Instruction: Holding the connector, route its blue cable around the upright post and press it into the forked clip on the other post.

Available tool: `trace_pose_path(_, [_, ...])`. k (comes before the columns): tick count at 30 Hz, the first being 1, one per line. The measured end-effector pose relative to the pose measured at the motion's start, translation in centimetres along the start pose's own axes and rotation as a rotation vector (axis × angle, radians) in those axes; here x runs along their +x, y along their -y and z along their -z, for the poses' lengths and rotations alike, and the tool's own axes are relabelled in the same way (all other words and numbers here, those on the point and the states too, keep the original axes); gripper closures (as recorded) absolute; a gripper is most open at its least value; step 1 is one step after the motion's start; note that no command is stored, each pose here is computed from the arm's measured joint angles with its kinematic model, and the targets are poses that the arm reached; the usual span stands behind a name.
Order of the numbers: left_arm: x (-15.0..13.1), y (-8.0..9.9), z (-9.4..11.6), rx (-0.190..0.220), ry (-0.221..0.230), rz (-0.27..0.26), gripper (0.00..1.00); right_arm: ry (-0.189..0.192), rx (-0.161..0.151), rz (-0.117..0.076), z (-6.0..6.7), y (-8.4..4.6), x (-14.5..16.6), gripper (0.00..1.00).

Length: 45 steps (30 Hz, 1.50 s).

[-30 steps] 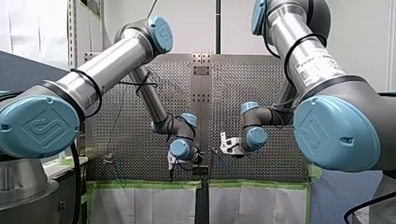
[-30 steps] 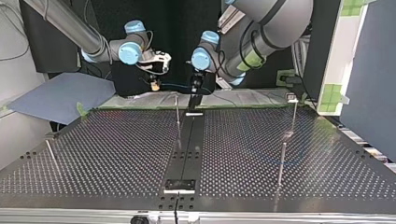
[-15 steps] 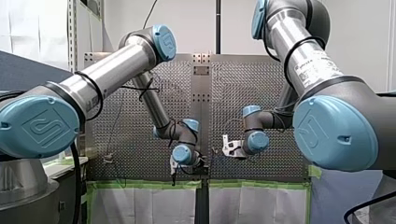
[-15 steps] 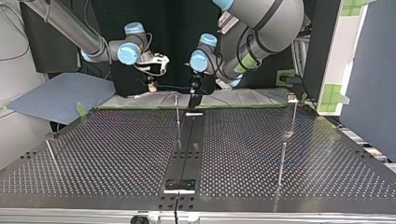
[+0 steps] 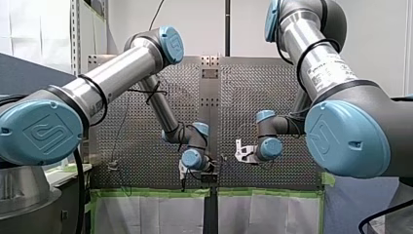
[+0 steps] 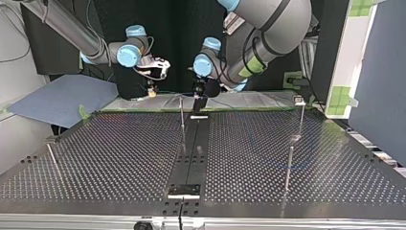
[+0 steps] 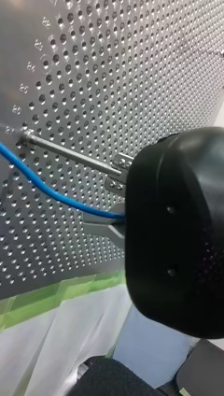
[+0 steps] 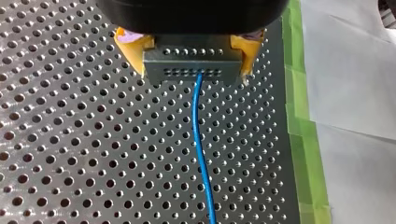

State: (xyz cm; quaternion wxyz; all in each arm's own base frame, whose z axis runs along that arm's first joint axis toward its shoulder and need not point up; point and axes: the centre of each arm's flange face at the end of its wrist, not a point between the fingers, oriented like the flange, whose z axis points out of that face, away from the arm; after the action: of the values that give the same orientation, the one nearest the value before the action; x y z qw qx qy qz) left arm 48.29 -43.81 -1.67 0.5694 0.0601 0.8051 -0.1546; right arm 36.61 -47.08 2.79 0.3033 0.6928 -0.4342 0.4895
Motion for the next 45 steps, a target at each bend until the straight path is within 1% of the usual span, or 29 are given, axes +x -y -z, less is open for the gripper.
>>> trace_pose_path(5, [-0.6, 0.2, -0.5, 0.002, 0.006, 0.007, 1.0, -0.017, -0.007, -0.006, -0.3, -0.4, 0.1, 1.0])
trace_pose_path(9, [-0.7, 0.2, -0.6, 0.002, 0.008, 0.009, 1.0, -0.029, -0.018, -0.02, -0.6, -0.7, -0.1, 1.0])
trace_pose_path(16, [-0.8, 0.1, -0.7, -0.001, 0.009, 0.012, 1.0, -0.018, -0.028, -0.032, -1.4, -1.2, -1.8, 1.0])
trace_pose_path(22, [-1.2, -0.2, -1.0, -0.003, 0.016, 0.022, 1.0, -0.027, -0.031, -0.043, -2.0, -1.6, -1.5, 1.0])
trace_pose_path(26, [-1.7, -0.1, -1.4, 0.005, 0.023, 0.039, 1.0, -0.032, -0.035, -0.048, -2.3, -1.8, -1.4, 1.0])
trace_pose_path(28, [-1.7, -0.1, -1.6, 0.006, 0.022, 0.045, 1.0, -0.035, -0.038, -0.051, -2.4, -2.0, -1.3, 1.0])
trace_pose_path(34, [0.0, -0.2, -2.7, 0.006, -0.013, 0.046, 1.0, -0.042, -0.049, -0.06, -2.8, -3.0, -1.1, 1.0])
trace_pose_path(38, [0.4, -0.3, -3.3, 0.011, -0.005, 0.057, 1.0, -0.045, -0.055, -0.064, -3.0, -3.6, -1.0, 1.0])
trace_pose_path(45, [-0.8, -0.5, -4.3, 0.018, 0.004, 0.065, 1.0, -0.058, -0.066, -0.069, -3.3, -4.5, -0.9, 1.0])
